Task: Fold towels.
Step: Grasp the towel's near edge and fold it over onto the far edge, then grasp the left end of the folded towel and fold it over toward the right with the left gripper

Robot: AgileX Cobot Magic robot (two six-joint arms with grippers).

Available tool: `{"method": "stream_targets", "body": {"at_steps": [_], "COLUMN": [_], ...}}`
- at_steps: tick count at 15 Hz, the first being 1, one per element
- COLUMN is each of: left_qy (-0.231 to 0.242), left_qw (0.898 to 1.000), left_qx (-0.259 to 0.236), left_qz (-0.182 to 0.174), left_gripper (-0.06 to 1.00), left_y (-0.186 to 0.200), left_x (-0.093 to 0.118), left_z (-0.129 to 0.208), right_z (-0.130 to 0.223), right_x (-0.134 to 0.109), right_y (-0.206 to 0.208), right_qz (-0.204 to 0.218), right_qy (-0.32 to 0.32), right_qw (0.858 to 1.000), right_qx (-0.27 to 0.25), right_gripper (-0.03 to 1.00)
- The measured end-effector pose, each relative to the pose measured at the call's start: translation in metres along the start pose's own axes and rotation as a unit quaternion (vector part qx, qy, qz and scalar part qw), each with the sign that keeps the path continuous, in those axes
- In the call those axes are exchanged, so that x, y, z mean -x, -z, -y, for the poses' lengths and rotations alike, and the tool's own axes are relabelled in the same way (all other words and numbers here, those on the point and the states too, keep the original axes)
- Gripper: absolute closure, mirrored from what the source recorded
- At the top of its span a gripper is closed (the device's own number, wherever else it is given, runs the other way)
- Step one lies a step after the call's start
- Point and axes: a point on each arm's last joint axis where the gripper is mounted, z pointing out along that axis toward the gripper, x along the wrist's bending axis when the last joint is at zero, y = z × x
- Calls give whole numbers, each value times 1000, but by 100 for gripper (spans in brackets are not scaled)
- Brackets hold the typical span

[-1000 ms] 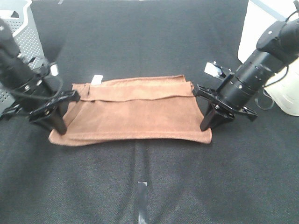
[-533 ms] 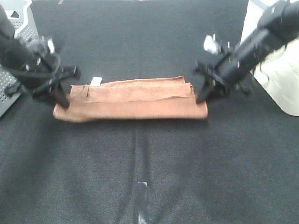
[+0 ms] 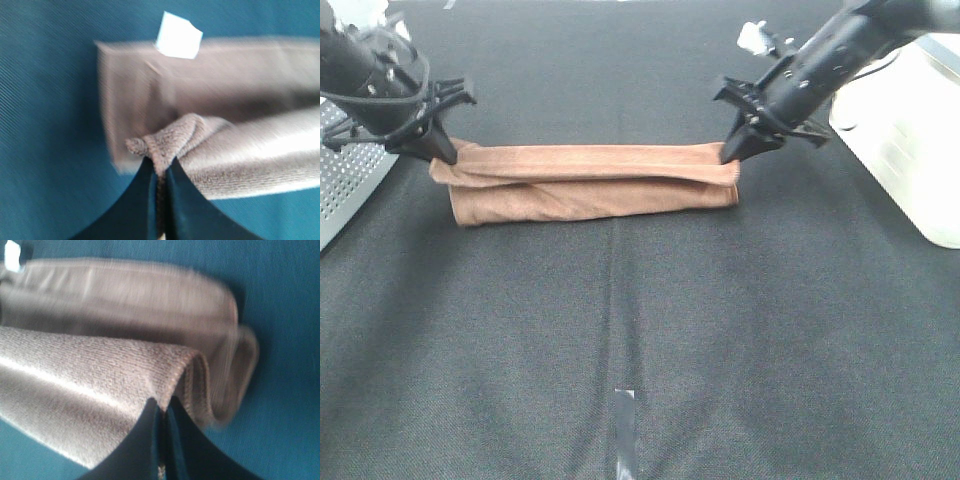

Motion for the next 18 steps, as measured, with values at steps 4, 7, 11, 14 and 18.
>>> {"method": "stream_targets", "body": {"at_steps": [4, 7, 11, 14, 18], "left_qy": [21, 24, 23, 28, 52], "left_qw": [999, 998, 999, 999, 998], "left_qx": [-44, -52, -31, -39, -43], "left_qz": [2, 0, -1, -13, 0], "left_gripper": [88, 47, 12, 11, 11], "left_y": [-52, -58, -47, -55, -76], "left_x": [-11, -13, -9, -14, -12], "left_z": [-2, 0, -7, -4, 3], "right_z": [-1, -6, -11, -12, -12], "right_x": [24, 23, 15, 11, 11], "right_y": [-36, -34, -21, -9, -9], "right_qz": [6, 8, 14, 28, 32], "right_qy": [-15, -10, 4, 8, 10], "right_qw": [1000, 1000, 1000, 1000, 999], "right_qx": [-20, -7, 3, 7, 5], "right_gripper": [91, 44, 15, 13, 13]}}
